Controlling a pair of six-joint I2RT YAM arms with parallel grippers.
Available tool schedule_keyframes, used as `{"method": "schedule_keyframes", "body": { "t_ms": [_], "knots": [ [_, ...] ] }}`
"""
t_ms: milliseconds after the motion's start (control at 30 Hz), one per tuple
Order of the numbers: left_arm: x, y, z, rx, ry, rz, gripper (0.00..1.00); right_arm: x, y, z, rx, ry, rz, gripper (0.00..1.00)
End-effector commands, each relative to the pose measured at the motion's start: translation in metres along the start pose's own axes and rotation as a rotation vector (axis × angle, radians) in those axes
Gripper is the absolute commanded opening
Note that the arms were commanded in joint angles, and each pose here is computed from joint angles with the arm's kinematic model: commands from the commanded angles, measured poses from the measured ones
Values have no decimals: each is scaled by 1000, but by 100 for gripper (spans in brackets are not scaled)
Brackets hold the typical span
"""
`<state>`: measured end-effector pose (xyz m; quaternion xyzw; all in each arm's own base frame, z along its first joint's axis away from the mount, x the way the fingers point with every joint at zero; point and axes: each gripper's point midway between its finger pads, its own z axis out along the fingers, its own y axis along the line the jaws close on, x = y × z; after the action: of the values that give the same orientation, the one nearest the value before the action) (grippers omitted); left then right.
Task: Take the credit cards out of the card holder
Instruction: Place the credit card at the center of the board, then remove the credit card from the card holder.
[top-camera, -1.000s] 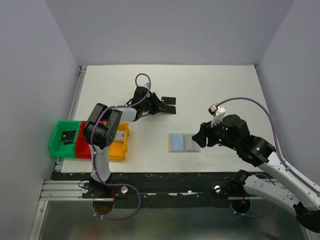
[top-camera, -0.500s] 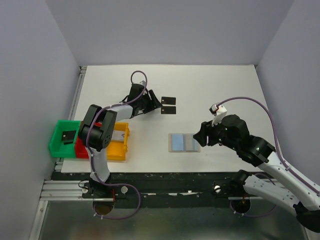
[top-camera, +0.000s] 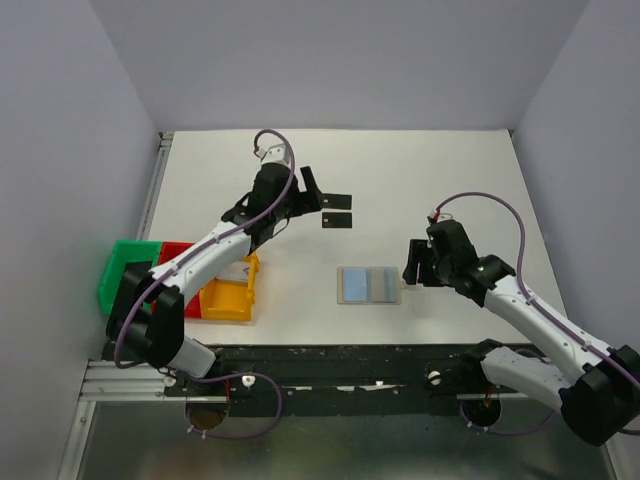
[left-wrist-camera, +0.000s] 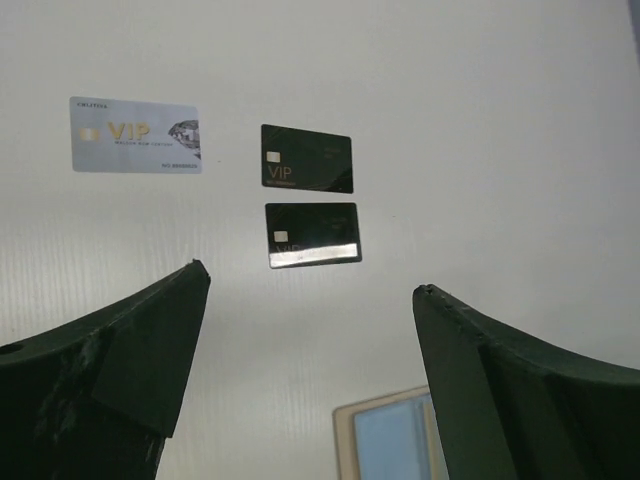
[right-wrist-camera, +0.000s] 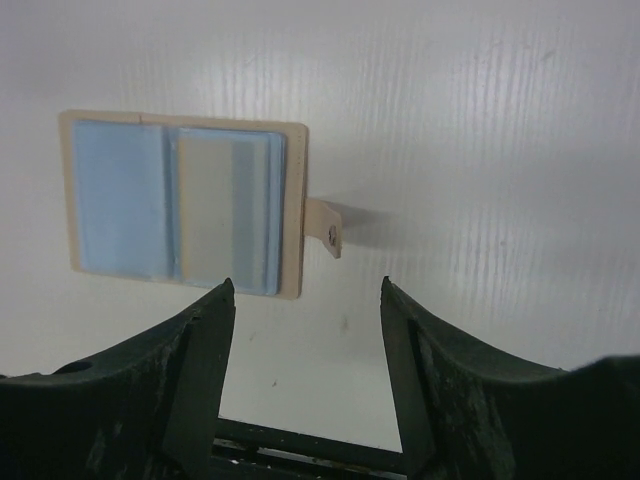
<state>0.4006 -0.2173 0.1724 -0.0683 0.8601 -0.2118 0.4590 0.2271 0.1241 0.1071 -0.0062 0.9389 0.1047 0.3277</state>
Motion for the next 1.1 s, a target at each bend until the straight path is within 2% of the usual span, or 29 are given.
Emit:
{"method": "schedule_keyframes", "body": {
  "t_ms": [0, 67, 167, 300, 467, 600, 733, 833, 933, 1067],
  "knots": [
    [16, -3, -31, 59, -5, -64, 99, 6, 5, 17, -30, 32, 52, 68],
    [21, -16, -42, 152, -14, -126, 99, 9, 6, 24, -27, 59, 54, 68],
    [32, -25, -57, 189, 2, -136, 99, 15, 5, 34, -13, 92, 58, 67],
    [42, -16, -69, 65, 42, -70, 99, 25, -2, 47, 26, 140, 66, 65],
    [52, 16, -80, -82, 51, -115, 99, 32, -5, 60, 40, 174, 98, 63],
    [66, 20, -86, 1, 74, -126, 99, 34, -4, 68, 38, 195, 110, 59],
    [66, 13, -95, 114, 2, -184, 99, 35, -4, 72, 35, 211, 110, 53],
    [67, 9, -95, 129, 31, -157, 99, 36, -3, 74, 32, 219, 113, 46],
    [77, -1, -89, 151, 115, -125, 96, 37, -2, 74, 27, 223, 113, 35],
    [97, -45, -91, 355, 197, -78, 95, 34, 5, 69, -24, 209, 99, 16]
  ]
}}
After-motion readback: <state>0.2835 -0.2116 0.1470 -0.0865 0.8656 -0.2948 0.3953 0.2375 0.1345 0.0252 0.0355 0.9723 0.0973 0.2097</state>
